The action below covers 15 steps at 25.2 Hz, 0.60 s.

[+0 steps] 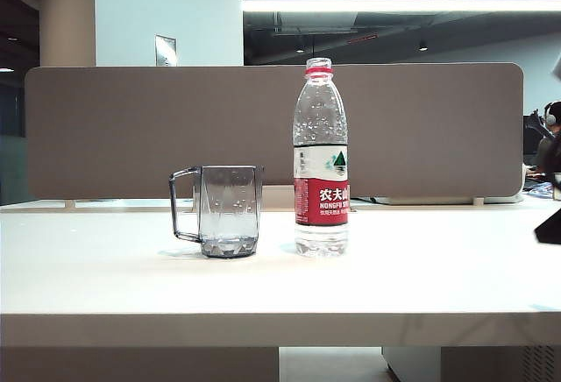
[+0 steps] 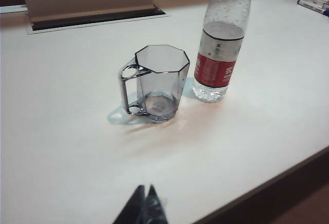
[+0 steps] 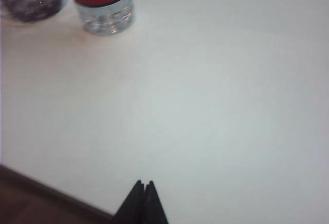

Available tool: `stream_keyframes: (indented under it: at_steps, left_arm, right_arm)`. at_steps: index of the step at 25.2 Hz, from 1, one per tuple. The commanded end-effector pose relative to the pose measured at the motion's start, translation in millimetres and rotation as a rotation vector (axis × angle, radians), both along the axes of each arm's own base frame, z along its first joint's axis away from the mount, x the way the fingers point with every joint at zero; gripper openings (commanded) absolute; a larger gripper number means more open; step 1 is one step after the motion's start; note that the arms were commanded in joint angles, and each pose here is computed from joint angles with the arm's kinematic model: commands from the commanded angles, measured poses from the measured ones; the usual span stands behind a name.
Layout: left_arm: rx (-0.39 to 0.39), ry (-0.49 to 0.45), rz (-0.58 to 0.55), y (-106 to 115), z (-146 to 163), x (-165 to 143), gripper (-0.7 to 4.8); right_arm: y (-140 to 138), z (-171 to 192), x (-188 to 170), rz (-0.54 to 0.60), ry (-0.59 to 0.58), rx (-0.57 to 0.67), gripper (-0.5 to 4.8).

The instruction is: Pick up the mineral water bottle on the table and pour a little water into the mug.

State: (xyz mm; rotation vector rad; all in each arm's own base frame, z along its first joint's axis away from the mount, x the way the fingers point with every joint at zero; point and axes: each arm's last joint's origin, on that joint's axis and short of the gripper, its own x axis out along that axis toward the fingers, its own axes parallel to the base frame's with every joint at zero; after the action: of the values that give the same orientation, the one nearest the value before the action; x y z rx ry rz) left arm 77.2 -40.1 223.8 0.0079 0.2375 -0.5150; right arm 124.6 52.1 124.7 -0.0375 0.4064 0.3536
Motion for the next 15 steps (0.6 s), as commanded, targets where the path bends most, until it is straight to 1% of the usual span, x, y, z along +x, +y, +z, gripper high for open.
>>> stream_keyframes:
  at_steps: [1,5,9,11,15]
  left_arm:
    - [-0.001,-0.009,-0.005,-0.1,1.5,-0.2,-0.05]
    - [0.000,-0.009,-0.003,0.0,1.4,-0.2,-0.05]
    - [0.000,-0.007,-0.004,0.0,1.3,-0.3,-0.05]
    - [0.000,-0.007,-0.004,0.0,1.3,-0.3,-0.05]
    - [0.000,-0.007,-0.004,0.0,1.3,-0.3,-0.05]
  right_arm:
    - [-7.4,-1.1,-4.5,-0.041,0.015,-0.010,-0.02]
    - [-18.3,1.4,-8.2,-0.106,0.012,0.001,-0.01]
    - [-33.9,5.1,-14.9,-0.172,-0.004,0.039,-0.01]
    - [-37.0,6.2,-17.1,-0.167,-0.012,0.058,-0.01]
    - [-37.8,8.2,-21.6,-0.096,-0.026,0.101,-0.01]
